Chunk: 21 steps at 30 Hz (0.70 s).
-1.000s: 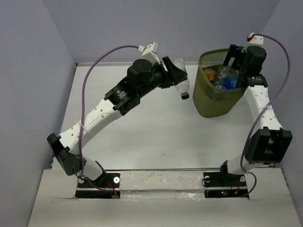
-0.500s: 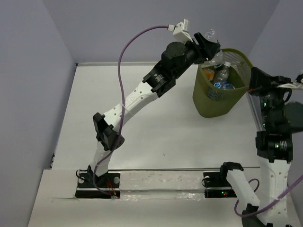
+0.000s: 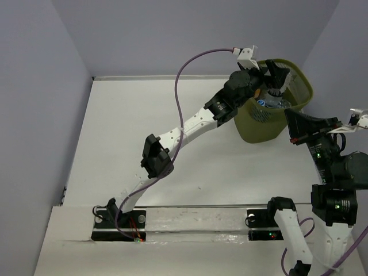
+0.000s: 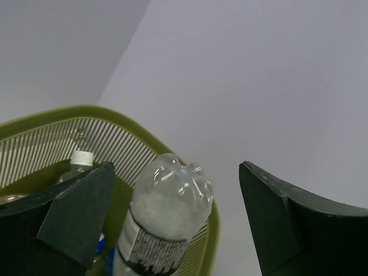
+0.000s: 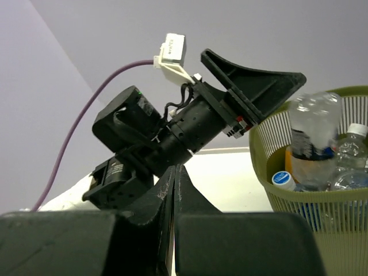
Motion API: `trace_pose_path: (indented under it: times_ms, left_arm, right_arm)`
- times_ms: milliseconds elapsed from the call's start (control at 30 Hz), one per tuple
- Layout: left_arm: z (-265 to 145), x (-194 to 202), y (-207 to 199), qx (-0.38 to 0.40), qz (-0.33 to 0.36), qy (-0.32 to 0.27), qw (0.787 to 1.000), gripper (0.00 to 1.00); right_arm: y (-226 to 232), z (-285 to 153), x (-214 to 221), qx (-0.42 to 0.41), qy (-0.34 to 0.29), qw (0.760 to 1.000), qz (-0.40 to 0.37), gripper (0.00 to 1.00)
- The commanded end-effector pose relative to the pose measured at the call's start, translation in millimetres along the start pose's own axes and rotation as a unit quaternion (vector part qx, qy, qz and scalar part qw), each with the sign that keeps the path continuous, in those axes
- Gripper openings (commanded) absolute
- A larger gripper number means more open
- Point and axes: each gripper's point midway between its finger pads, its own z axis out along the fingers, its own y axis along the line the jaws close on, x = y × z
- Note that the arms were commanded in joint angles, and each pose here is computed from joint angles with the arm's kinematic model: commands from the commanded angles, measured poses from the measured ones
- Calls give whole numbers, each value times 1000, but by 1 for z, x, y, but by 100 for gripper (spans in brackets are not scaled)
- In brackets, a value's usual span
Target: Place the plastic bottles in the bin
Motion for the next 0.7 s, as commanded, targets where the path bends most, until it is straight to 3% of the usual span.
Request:
trace_pose_path:
  times_ms: [0,67,100,167,200,233,267,333,400,433,500,633,667]
  left_arm:
    - [-44,-154,-80,54,48,-131,989,99]
    - [-57,-174,-85,47,70,-132,988,99]
    - [-77,-208,-100,51,83,-153,983,99]
    - [-92,-211,-94,32,102,-137,985,99]
    - [-120,-246,-111,39,101,-157,982,99]
    - [-130,-250,-108,30,108,-155,982,99]
    - [-135,-233,-93,11,116,-127,985,99]
    - [-167,-234,-85,-2,116,-107,987,99]
    - [-209,-255,-92,8,109,-114,987,99]
    - [-215,-227,-71,-11,115,-80,990,99]
    - [-261,-248,-76,-1,93,-96,991,99]
    - [-329,-236,-58,8,88,-84,993,99]
    - [-340,-215,-40,-6,94,-60,994,99]
  right_arm:
    - [27,-12,-6,-51,9,999,-13,0]
    - [34,-14,-4,-70,18,997,-13,0]
    - [37,-15,-5,-75,19,997,-15,0]
    - [43,-20,-5,-88,23,996,-17,0]
    - [46,-21,-4,-94,25,995,-18,0]
    - [48,-22,-2,-100,31,994,-15,0]
    - [53,-24,0,-114,39,993,-14,0]
    - [60,-27,6,-134,56,989,-5,0]
    - [63,-28,10,-143,67,987,6,0]
    - [67,-30,13,-156,75,985,8,0]
    - [71,-33,19,-171,90,981,15,0]
    - [87,-48,37,-228,138,963,35,0]
    - [88,-51,42,-235,146,960,37,2]
